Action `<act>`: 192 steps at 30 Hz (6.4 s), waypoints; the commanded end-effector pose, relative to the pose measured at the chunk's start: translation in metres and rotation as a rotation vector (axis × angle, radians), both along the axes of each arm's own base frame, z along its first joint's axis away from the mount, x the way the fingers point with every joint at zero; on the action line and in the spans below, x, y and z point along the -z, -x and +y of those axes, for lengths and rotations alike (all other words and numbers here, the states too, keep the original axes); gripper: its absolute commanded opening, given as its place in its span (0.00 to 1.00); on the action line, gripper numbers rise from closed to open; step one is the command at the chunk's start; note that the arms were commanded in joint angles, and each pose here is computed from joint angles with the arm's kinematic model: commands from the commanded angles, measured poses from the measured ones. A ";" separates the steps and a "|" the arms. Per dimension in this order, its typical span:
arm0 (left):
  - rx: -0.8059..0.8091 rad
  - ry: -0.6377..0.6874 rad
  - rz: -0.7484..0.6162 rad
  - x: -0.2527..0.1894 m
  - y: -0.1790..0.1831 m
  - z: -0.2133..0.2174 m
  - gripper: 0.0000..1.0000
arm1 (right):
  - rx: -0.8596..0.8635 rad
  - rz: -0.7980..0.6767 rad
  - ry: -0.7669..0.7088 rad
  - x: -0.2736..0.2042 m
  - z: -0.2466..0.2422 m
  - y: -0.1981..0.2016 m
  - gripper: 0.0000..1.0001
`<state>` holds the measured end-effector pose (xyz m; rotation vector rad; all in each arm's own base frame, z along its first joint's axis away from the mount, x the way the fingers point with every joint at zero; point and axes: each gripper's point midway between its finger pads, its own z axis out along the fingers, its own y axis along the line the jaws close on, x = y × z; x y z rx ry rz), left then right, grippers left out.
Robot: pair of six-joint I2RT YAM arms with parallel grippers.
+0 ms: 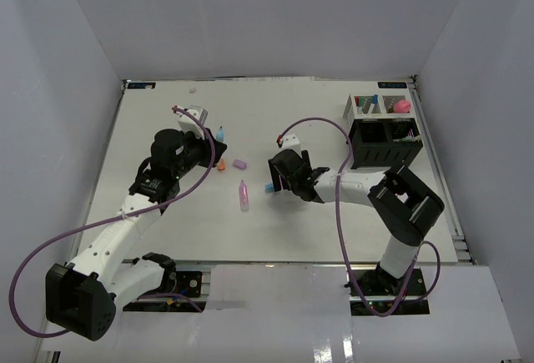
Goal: Sort the stationery into containers
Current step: Move the pen cap to the center of the board, then close the pen cap on the pen.
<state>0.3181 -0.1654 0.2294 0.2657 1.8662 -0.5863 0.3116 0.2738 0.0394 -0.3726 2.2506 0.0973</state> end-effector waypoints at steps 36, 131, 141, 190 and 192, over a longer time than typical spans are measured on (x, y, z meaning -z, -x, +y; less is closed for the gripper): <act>0.012 -0.006 -0.021 -0.003 0.001 0.000 0.11 | -0.048 0.122 0.066 -0.004 0.050 -0.005 0.79; 0.364 0.019 -0.132 -0.020 0.043 -0.038 0.11 | 0.019 -0.180 -0.218 -0.161 0.020 -0.001 0.15; 0.402 0.031 -0.195 -0.030 0.047 -0.042 0.11 | -0.140 -0.473 -0.686 -0.319 0.053 0.008 0.11; 0.322 0.029 -0.275 -0.044 0.045 -0.031 0.11 | -0.167 -0.475 -0.816 -0.302 0.143 0.030 0.13; 0.320 0.031 -0.275 -0.044 0.045 -0.030 0.11 | -0.157 -0.474 -0.805 -0.298 0.144 0.032 0.13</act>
